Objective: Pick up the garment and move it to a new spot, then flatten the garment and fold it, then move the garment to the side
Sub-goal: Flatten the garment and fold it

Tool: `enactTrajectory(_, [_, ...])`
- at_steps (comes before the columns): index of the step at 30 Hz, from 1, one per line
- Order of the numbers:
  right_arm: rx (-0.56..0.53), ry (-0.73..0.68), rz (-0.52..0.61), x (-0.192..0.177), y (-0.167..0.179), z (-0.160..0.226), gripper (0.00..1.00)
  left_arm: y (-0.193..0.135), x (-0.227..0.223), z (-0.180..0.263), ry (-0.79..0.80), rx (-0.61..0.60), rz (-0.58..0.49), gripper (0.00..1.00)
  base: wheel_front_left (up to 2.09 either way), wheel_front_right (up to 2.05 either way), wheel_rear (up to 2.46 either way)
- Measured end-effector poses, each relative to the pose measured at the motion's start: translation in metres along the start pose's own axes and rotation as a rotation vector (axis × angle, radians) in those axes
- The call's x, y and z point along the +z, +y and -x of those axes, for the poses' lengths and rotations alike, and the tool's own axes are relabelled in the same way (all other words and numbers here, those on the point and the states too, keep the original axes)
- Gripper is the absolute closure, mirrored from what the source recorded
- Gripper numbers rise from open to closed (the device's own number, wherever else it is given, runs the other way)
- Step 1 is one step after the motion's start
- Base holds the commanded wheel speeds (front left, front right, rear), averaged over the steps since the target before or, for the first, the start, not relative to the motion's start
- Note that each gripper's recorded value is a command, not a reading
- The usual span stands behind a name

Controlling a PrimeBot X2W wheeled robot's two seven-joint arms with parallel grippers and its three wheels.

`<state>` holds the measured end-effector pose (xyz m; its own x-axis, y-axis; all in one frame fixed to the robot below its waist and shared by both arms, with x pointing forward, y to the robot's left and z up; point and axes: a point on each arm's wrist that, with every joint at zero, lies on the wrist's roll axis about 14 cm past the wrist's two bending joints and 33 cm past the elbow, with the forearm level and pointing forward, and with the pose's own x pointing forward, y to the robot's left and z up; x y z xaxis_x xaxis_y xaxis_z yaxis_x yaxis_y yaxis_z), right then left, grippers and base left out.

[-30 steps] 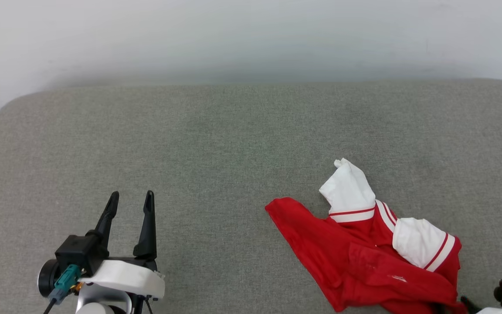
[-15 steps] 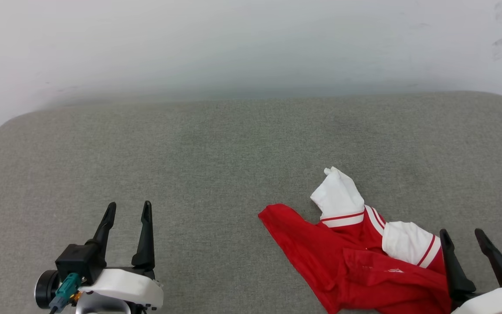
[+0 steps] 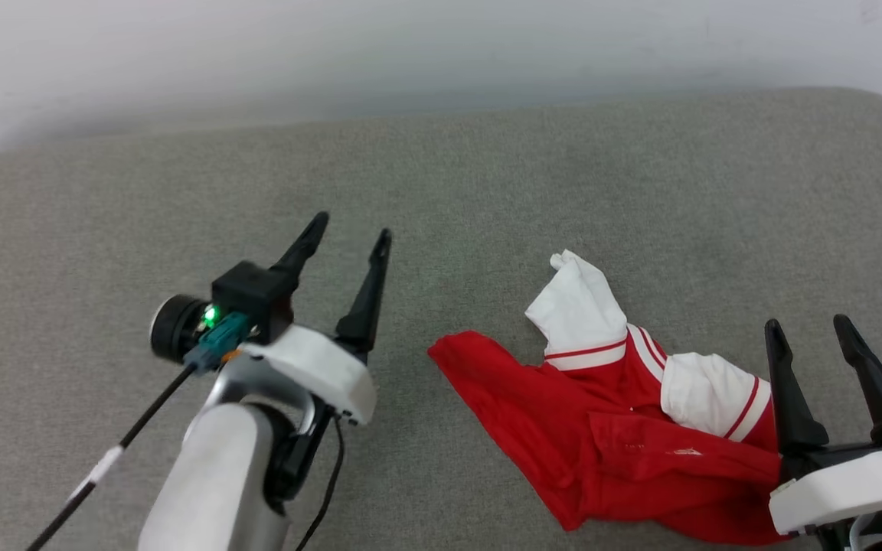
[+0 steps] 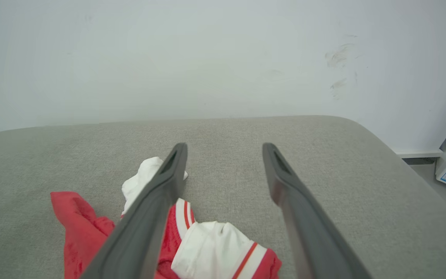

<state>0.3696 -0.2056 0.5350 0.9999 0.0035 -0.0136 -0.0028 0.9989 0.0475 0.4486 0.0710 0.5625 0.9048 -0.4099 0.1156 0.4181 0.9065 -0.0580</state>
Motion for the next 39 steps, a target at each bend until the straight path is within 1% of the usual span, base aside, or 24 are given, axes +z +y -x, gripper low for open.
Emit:
enactTrajectory(2, [-0.008, 0.01, 0.002, -0.004, -0.002, -0.004, 0.0, -0.013, -0.011, -0.016, 0.058, -0.055, 0.009, 0.0, 0.0, 0.0, 0.0])
enactTrajectory(5, [-0.022, 0.029, 0.005, -0.01, -0.006, -0.009, 0.0, -0.036, -0.042, -0.031, 0.201, -0.15, 0.014, 0.0, 0.0, 0.0, 0.0])
enactTrajectory(8, [-0.038, 0.052, 0.006, -0.018, -0.011, -0.01, 0.0, -0.056, -0.077, -0.032, 0.361, -0.243, 0.004, 0.0, 0.0, 0.0, 0.0])
enactTrajectory(11, [-0.051, 0.063, -0.005, -0.023, -0.015, -0.012, 0.0, -0.07, -0.11, -0.022, 0.523, -0.332, -0.025, 0.0, 0.0, 0.0, 0.0])
enactTrajectory(17, [-0.066, 0.085, -0.03, -0.034, -0.019, -0.014, 0.0, -0.07, -0.159, 0.006, 0.795, -0.425, -0.09, 0.0, 0.0, 0.0, 0.0])
enactTrajectory(20, [-0.072, 0.088, -0.047, -0.036, -0.021, -0.014, 0.0, -0.069, -0.175, 0.02, 0.901, -0.461, -0.12, 0.0, 0.0, 0.0, 0.0])
enactTrajectory(23, [-0.077, 0.089, -0.05, -0.037, -0.022, -0.014, 0.0, -0.072, -0.183, 0.028, 0.973, -0.502, -0.15, 0.0, 0.0, 0.0, 0.0])
enactTrajectory(24, [-0.079, 0.091, -0.052, -0.038, -0.023, -0.013, 0.0, -0.073, -0.186, 0.032, 1.002, -0.518, -0.166, 0.32, 0.0, 0.0, 0.0])
enactTrajectory(26, [-0.083, 0.088, -0.057, -0.038, -0.024, -0.012, 0.0, -0.074, -0.188, 0.035, 1.037, -0.548, -0.191, 1.0, 0.0, 0.0, 0.0])
enactTrajectory(28, [-0.086, 0.087, -0.057, -0.038, -0.025, -0.012, 0.0, -0.075, -0.189, 0.038, 1.057, -0.57, -0.217, 1.0, 0.0, 0.0, 0.0])
enactTrajectory(30, [-0.091, 0.083, -0.059, -0.037, -0.027, -0.012, 0.0, -0.075, -0.19, 0.038, 1.058, -0.58, -0.216, 1.0, 0.0, 0.0, 0.0])
enactTrajectory(34, [-0.1, 0.074, -0.062, -0.036, -0.03, -0.011, 0.0, -0.066, -0.186, 0.032, 1.019, -0.555, -0.218, 1.0, 0.0, 0.0, 0.0])
enactTrajectory(36, [-0.102, 0.07, -0.063, -0.035, -0.031, -0.009, 0.0, -0.055, -0.179, 0.027, 0.985, -0.517, -0.223, 1.0, 0.0, 0.0, 0.0])
enactTrajectory(39, [-0.098, 0.058, -0.067, -0.031, -0.029, -0.01, 0.0, -0.031, -0.164, 0.02, 0.916, -0.418, -0.213, 1.0, 0.0, 0.0, 0.0])
